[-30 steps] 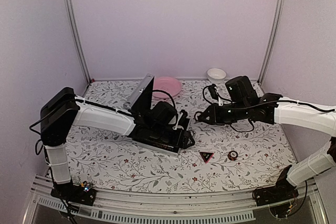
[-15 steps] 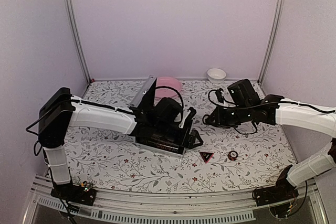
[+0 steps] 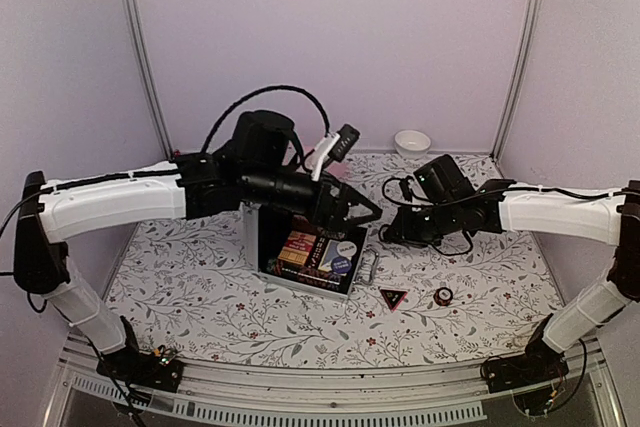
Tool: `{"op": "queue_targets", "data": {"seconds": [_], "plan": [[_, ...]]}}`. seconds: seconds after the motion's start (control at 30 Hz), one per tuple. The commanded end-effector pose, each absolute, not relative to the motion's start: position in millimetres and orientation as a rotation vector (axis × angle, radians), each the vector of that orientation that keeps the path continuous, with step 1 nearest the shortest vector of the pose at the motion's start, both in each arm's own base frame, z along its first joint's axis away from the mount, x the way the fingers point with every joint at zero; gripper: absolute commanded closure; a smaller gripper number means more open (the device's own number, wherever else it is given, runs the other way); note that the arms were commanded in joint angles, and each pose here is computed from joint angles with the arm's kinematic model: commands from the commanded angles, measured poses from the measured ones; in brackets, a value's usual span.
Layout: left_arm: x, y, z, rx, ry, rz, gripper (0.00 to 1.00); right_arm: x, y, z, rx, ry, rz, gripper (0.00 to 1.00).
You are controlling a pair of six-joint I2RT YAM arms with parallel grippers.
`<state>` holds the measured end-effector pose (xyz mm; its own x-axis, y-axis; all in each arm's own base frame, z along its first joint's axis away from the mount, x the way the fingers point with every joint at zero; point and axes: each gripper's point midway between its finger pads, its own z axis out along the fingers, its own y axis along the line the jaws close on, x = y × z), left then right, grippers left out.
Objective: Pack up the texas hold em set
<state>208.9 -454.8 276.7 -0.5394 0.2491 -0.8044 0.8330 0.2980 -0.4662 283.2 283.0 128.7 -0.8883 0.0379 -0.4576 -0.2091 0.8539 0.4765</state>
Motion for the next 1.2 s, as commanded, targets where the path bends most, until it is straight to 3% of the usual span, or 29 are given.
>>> {"op": "queue_targets", "data": {"seconds": [0.0,0.2,0.43,0.67,1.17], "plan": [[253,-387,354,0.855,1.803,-1.159,0.13,307,310,141,-0.076,2.519,0.799,0.95],[335,-242,368,0.510,1.826,-0.864,0.12,327,331,128,0.022,2.559,0.784,0.94],[364,-121,341,0.237,1.869,-0.598,0.11,341,354,105,0.135,2.640,0.752,0.96],[369,-75,315,0.142,1.890,-0.306,0.10,349,352,76,0.244,2.705,0.629,0.96],[368,-77,301,0.148,1.912,-0.320,0.10,358,351,49,0.233,2.764,0.459,0.96]]}}
